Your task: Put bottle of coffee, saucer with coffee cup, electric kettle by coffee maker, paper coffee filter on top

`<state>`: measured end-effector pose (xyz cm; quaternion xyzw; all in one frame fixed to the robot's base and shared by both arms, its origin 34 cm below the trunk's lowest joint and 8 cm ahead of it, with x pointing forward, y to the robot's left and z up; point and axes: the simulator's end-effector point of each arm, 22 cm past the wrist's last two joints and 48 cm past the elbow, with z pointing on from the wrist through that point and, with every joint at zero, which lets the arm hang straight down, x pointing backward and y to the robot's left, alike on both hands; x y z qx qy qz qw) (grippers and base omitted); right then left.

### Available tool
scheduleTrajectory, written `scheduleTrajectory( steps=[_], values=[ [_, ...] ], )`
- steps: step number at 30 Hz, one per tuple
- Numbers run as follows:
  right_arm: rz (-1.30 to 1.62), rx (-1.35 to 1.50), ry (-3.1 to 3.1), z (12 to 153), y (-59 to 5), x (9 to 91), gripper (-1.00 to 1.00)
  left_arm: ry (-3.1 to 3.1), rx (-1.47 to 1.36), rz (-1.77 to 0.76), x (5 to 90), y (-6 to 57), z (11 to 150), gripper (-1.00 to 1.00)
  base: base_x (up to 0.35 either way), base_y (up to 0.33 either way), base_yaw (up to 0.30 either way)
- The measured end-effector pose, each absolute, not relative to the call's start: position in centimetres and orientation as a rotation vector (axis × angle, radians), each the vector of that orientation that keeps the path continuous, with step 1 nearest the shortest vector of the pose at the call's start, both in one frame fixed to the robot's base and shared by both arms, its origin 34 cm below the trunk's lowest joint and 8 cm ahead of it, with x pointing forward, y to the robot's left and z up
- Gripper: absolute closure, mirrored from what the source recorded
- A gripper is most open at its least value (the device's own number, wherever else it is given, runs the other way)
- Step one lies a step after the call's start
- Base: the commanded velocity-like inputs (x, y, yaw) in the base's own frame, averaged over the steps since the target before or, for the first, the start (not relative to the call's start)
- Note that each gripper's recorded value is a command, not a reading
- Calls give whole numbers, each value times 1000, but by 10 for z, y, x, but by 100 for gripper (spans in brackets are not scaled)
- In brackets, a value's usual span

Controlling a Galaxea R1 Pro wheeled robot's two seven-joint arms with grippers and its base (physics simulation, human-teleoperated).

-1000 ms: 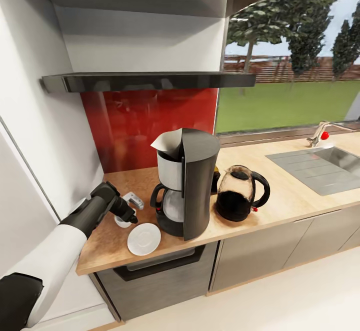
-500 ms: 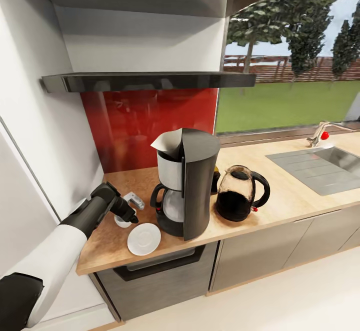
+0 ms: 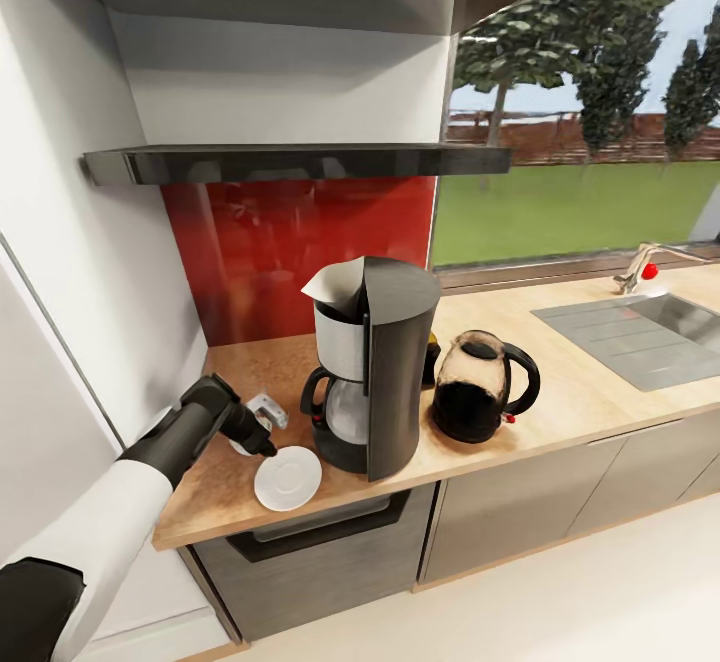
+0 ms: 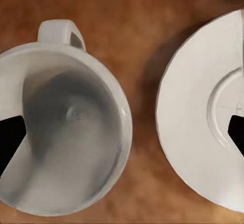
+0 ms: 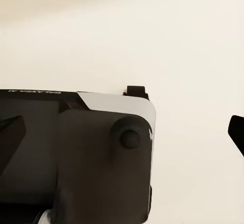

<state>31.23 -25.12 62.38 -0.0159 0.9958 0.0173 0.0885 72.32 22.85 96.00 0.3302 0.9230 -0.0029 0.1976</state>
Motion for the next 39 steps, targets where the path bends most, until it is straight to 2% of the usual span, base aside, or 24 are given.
scheduleTrajectory(
  steps=[37,38,39],
  values=[
    [52,-47,2964,624,-251,312,-100,2557,969,33,713,237,935,-100,0,0,0],
    [52,-47,2965,624,-251,311,-100,2557,965,31,714,237,936,100,0,0,0],
    [52,-47,2965,624,-251,311,-100,2557,956,27,714,238,936,100,0,0,0]
  ],
)
